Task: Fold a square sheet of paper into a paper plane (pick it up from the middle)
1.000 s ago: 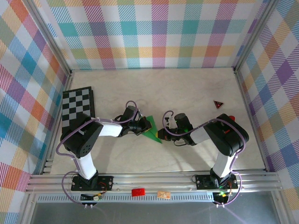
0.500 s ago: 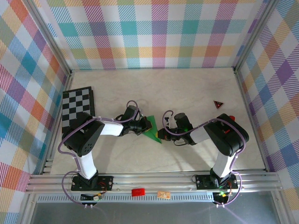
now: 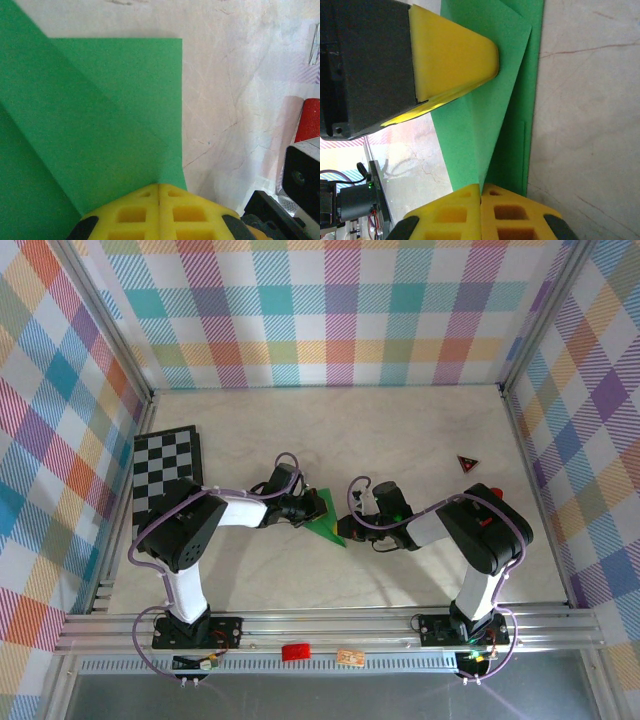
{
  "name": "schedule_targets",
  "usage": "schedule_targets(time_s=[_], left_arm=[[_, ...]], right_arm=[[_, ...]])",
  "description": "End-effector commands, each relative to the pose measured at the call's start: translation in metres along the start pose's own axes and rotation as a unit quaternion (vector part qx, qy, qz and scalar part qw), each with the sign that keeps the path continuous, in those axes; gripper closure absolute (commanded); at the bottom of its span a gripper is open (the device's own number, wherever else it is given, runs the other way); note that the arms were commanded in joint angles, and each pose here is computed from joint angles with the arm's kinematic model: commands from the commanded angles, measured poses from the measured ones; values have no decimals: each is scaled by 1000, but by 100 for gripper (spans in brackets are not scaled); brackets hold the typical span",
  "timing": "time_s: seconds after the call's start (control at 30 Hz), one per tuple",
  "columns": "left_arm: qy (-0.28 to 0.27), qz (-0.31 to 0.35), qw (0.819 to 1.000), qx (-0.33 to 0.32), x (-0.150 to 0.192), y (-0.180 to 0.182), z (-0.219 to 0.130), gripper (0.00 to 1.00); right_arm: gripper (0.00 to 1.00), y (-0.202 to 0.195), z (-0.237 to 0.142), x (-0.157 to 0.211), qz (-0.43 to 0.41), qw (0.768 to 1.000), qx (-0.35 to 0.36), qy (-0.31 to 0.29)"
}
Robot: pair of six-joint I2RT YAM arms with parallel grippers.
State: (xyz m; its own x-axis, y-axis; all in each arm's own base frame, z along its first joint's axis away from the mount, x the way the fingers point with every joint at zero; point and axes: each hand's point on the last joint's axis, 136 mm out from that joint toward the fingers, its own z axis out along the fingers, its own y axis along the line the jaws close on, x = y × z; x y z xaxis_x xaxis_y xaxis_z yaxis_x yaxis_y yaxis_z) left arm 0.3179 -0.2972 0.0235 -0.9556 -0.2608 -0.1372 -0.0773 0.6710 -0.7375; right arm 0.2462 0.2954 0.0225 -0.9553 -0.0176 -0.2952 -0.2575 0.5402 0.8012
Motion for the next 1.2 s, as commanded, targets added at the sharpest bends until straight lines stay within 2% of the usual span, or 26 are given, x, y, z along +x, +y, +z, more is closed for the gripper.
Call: schedule_targets(time_s=[0.0,0.37,0.63,0.93,1.17], left_arm=[[31,-1,999,-41,16,20,6,94],[37,7,997,-64,20,31,5,94],[38,7,997,-65,20,32,7,94],[37,7,997,-64,20,32,7,94],[38,7,997,-66,20,34,7,94]], right_arm=[[91,-25,4,28,33,997,45,45],[80,0,-8,20,19,998,29,48],[81,3,-16,30,19,997,38,71],[88,-8,-12,38,41,994,47,86],[83,-4,-16,40,44,994,43,86]])
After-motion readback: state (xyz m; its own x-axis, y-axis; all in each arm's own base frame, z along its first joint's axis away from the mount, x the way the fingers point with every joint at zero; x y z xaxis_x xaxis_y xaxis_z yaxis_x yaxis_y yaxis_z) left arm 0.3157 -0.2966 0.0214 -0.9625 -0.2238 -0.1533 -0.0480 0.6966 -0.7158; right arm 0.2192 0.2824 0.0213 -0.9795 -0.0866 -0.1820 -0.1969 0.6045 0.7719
